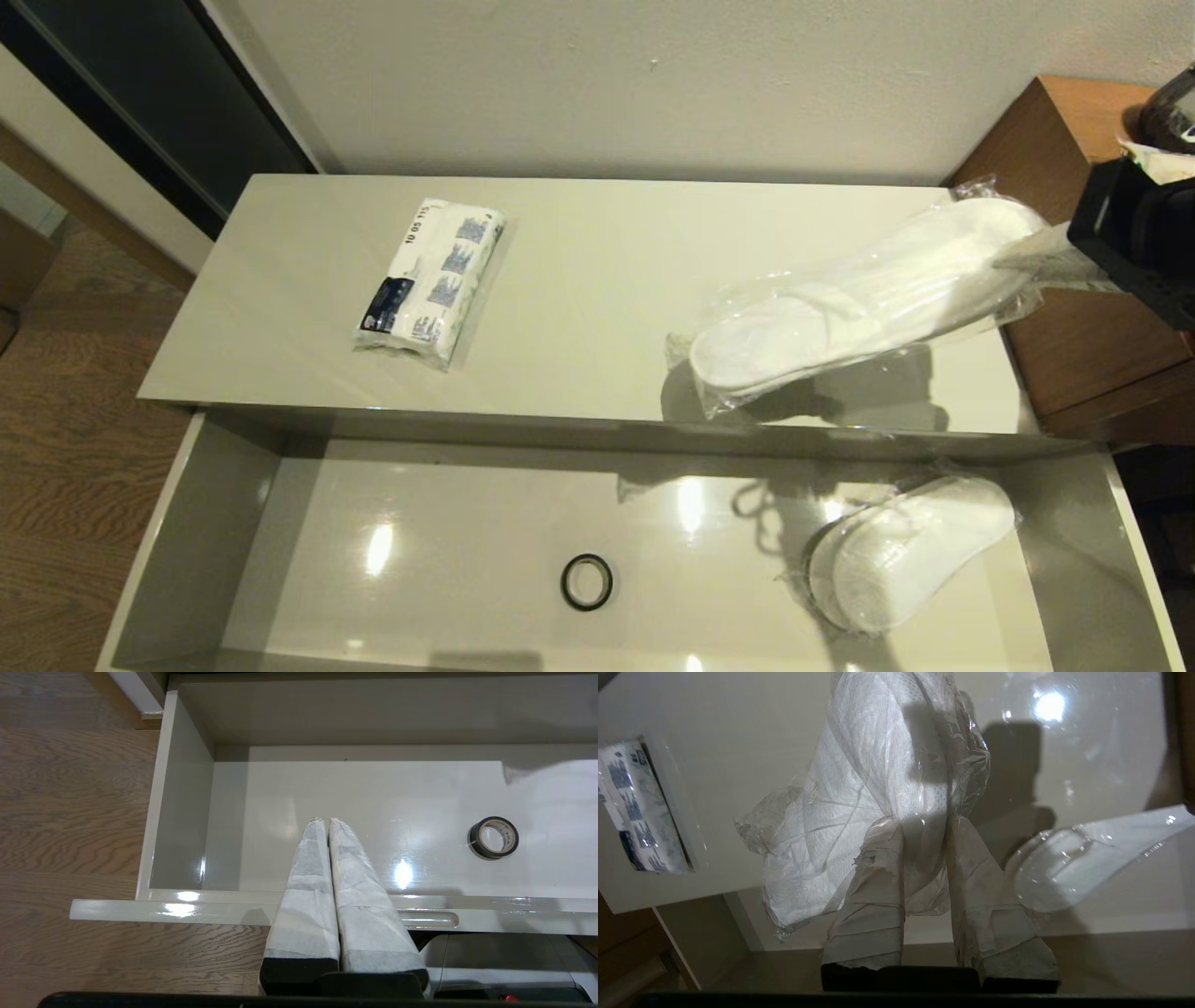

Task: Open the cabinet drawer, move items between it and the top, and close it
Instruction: Put the disposable slippers in the drawer

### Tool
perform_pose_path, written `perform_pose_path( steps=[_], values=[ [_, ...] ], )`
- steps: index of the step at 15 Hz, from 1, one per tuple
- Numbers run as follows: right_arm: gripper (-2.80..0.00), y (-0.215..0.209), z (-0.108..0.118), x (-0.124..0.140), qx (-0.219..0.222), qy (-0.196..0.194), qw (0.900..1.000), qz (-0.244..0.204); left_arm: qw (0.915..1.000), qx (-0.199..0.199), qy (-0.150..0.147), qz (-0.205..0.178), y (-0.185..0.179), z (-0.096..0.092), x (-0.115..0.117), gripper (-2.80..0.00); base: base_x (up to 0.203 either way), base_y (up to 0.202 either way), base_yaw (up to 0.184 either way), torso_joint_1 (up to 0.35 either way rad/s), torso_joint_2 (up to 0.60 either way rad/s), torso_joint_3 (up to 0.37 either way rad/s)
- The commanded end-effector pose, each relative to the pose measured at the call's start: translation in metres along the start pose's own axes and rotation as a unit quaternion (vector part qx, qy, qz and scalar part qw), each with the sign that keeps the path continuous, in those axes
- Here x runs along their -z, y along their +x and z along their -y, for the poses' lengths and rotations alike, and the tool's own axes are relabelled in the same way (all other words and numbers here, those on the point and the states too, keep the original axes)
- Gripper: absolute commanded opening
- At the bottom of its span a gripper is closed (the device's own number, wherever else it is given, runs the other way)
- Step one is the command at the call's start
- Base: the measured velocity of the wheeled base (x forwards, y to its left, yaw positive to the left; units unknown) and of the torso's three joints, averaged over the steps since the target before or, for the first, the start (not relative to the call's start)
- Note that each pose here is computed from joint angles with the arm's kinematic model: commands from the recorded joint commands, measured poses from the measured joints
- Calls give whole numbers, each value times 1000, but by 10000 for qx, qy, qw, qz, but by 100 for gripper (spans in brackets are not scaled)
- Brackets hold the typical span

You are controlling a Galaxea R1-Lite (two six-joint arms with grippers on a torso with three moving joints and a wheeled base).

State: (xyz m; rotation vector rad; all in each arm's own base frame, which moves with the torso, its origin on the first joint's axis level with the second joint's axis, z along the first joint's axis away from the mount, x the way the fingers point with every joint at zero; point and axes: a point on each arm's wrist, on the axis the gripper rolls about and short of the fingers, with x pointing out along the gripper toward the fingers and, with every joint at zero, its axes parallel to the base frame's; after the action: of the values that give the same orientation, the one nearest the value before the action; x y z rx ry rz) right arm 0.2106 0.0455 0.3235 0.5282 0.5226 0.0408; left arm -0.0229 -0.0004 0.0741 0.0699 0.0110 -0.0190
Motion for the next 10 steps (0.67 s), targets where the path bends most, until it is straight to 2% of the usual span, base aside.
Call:
perform_pose_path(
  steps=[1, 5, 10],
  values=[
    [-280, -29, 6, 8, -39, -39, 10000, 68, 10000, -1, 3, -6, 0, 0, 0, -280, 0, 0, 0, 0, 0, 0],
    [-280, -55, 32, 44, 254, -99, 9991, -316, 10000, -1, 3, -5, 0, 0, 0, -280, 0, 0, 0, 0, 0, 0],
    [-280, -48, 67, 89, 771, -62, 9937, -807, 10000, 0, 3, -11, 0, 0, 0, -280, 0, 0, 0, 0, 0, 0]
  ],
)
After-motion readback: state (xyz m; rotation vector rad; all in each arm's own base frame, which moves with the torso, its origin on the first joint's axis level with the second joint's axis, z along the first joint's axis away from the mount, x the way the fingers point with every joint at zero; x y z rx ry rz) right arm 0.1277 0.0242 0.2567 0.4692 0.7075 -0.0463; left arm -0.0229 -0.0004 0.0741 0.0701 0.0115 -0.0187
